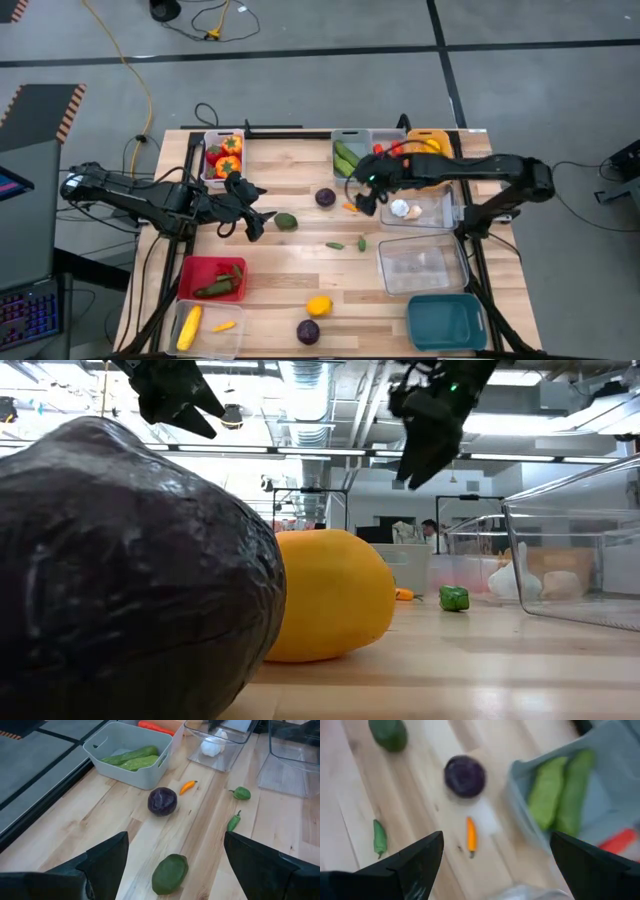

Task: Sort produce into baskets
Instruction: Put the yellow chili pepper into the red bin

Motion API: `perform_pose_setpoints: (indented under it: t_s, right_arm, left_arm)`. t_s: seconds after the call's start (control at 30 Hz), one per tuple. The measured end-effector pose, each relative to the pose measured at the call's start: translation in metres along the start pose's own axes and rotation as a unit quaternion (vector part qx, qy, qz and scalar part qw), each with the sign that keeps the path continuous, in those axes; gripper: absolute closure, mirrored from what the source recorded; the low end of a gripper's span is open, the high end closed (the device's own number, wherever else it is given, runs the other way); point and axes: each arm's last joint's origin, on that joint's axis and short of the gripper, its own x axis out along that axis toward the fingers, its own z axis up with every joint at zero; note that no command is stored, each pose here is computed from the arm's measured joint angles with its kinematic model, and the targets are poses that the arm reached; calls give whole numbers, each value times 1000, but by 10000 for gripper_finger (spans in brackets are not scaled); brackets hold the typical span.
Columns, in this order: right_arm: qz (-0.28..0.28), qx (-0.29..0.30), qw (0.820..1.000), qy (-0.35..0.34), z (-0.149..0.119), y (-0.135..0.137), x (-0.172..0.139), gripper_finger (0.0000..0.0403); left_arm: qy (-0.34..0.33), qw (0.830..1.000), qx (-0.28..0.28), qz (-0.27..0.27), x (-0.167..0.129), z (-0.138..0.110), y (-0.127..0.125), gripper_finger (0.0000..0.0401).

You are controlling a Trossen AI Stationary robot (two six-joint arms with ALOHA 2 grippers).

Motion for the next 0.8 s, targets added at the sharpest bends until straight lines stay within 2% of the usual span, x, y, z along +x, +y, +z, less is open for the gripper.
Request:
perform_pose_setpoints:
  t_s: [0.3,0.6,0.8]
  right_arm:
    - [12,-13,997,69,-11,42,58,38]
    - [-2,-11,994,113,-21,53,104,91]
    - [-15,-8,990,137,-26,46,120,109]
  left_arm:
    - [0,1000,0,0,0,0,0,85]
    - [-1,1000,0,1,0,0,0,85]
    - [-1,1000,0,2,0,0,0,85]
